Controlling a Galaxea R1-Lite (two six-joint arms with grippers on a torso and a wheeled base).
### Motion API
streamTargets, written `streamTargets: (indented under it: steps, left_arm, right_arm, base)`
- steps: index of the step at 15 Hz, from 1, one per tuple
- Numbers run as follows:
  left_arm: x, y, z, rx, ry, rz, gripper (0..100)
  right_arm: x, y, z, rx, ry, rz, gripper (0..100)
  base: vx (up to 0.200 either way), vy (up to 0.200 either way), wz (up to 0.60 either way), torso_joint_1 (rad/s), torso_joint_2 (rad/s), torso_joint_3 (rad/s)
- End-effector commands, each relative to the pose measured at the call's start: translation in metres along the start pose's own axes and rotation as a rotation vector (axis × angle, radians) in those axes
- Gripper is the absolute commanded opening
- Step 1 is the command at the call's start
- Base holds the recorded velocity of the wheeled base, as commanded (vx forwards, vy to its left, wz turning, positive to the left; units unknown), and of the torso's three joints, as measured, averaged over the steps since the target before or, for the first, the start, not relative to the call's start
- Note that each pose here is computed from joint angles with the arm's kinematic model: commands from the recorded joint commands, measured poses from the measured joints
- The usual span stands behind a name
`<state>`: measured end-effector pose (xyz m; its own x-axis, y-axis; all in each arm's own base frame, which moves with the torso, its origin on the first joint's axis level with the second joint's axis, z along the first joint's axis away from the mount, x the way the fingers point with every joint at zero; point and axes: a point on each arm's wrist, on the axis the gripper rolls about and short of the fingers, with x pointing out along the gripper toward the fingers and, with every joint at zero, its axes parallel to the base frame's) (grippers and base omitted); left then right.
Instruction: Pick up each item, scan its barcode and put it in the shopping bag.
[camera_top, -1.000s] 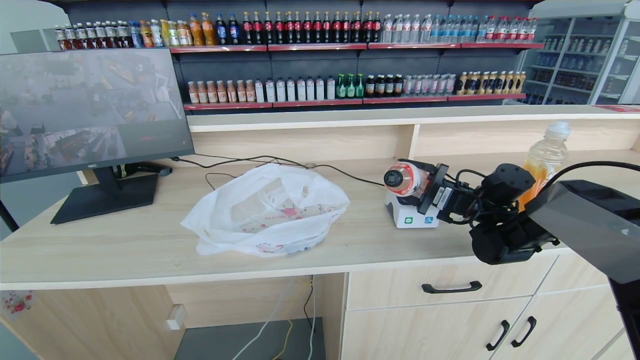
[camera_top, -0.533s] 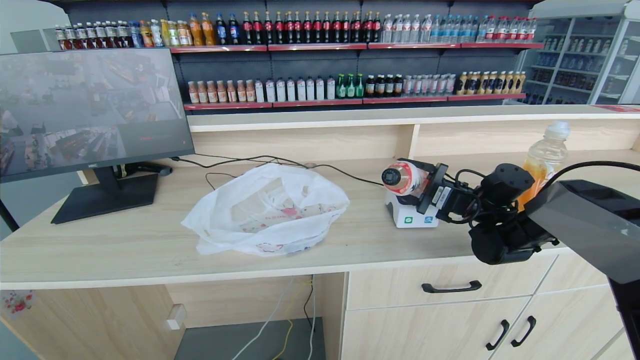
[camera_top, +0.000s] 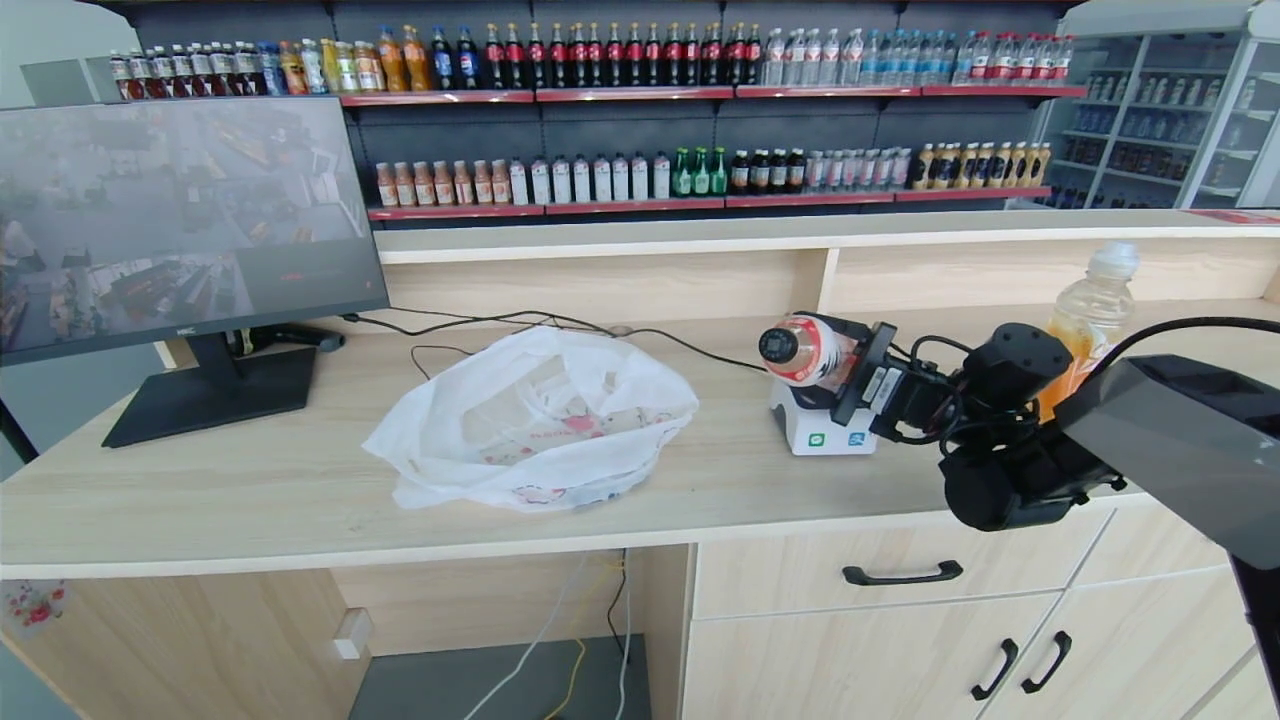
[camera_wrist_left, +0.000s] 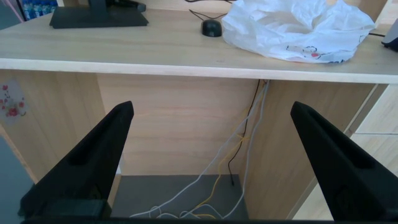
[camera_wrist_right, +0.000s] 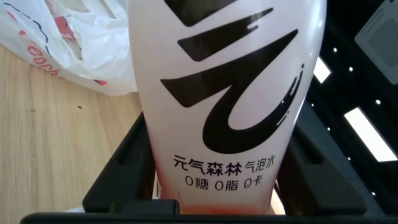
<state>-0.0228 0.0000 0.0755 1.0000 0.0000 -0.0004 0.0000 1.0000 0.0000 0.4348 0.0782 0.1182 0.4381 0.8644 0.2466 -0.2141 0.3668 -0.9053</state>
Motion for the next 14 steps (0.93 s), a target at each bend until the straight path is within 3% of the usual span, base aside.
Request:
streamTargets:
  steps: [1, 7, 8, 10, 14]
  left_arm:
    - [0.0, 0.0, 0.0, 0.0, 0.0, 0.0, 100]
    - [0.0, 0.0, 0.0, 0.0, 0.0, 0.0, 100]
    - [0.0, 0.0, 0.0, 0.0, 0.0, 0.0, 100]
    - [0.0, 0.0, 0.0, 0.0, 0.0, 0.0, 100]
    - [0.0, 0.0, 0.0, 0.0, 0.0, 0.0, 100]
  right_arm:
    - [-0.002, -0.003, 0.008, 0.003, 0.0, 0.001, 0]
    - [-0.011, -0.025, 0.055, 0.064, 0.032, -0.034, 0]
    - [-0.013, -0.05, 0.081, 0.119, 0.041, -0.112, 0]
    - [-0.017, -0.068, 0.101, 0.144, 0.039, -0.167, 0]
    - [-0.022, -0.064, 0.15, 0.283, 0.103, -0.278, 0]
  base:
    - [0.0, 0.0, 0.0, 0.0, 0.0, 0.0]
    - [0.0, 0.0, 0.0, 0.0, 0.0, 0.0]
    - [0.0, 0.0, 0.0, 0.0, 0.0, 0.0]
    - [0.0, 0.0, 0.0, 0.0, 0.0, 0.0]
    - [0.0, 0.0, 0.0, 0.0, 0.0, 0.0]
